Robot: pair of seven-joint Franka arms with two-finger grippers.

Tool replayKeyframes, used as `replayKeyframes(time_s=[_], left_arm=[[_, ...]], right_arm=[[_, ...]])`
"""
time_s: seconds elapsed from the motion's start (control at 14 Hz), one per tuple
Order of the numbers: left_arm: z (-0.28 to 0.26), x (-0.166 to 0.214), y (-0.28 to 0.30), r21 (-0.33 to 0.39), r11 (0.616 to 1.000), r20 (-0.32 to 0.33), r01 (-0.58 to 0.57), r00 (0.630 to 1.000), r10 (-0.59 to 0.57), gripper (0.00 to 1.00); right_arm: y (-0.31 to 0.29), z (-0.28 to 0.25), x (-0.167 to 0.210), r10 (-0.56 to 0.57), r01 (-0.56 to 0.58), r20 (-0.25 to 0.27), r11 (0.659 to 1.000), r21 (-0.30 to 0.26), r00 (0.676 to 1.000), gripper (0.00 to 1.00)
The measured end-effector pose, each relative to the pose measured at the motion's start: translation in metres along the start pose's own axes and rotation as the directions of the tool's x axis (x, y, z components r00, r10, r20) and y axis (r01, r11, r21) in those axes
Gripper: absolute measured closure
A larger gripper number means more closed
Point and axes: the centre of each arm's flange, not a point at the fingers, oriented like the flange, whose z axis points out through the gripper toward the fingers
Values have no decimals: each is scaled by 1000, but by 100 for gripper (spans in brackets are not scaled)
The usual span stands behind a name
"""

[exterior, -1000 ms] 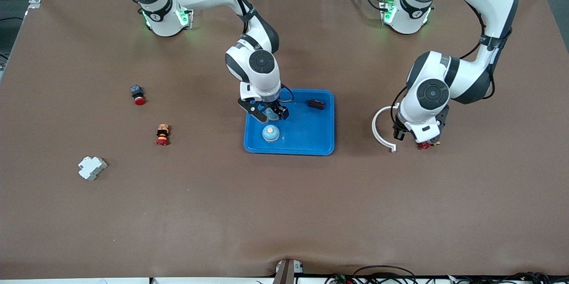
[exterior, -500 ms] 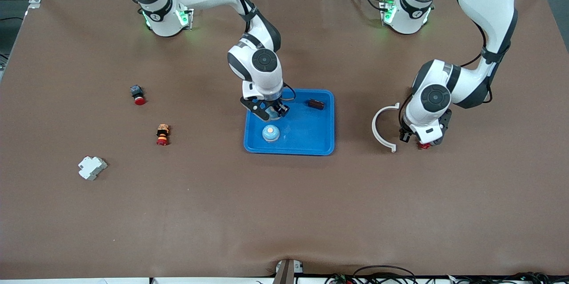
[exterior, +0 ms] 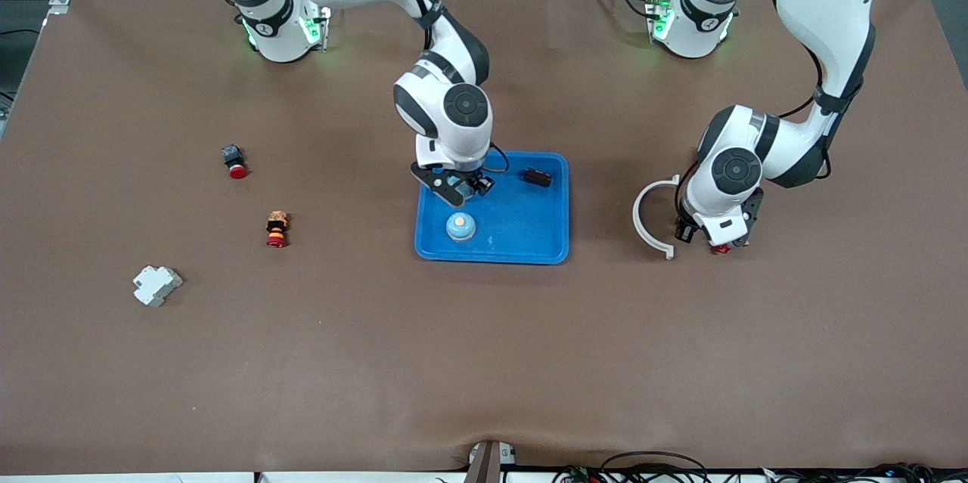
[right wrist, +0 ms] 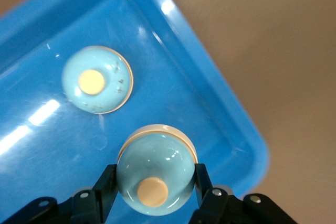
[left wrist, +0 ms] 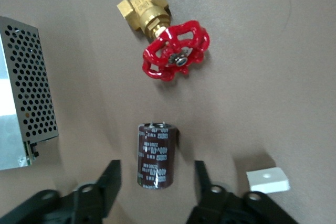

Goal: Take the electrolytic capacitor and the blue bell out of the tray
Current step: 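Lift the capacitor with the left gripper while the right gripper lifts the bell, then lower the capacitor with the left gripper while the right gripper moves the bell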

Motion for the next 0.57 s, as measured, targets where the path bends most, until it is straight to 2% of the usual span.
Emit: replayKeyframes(time_s=[0.21,0.36,0.57], left_arm=[[-18,-13,7,-19,1000,-3,2,1000,-2,1],[-43,-32,18,-46,998,-6,33,999,-33,0],[-81,-56,32,-44,998,-17,48,999,-49,0]], right_arm=[[11,-64,40,-97,97,10,995,-32,995,36],[37,-98,91,-178,179,29,983,-37,984,36],[92,-130,174,-279,280,45,960,-6,959,36]])
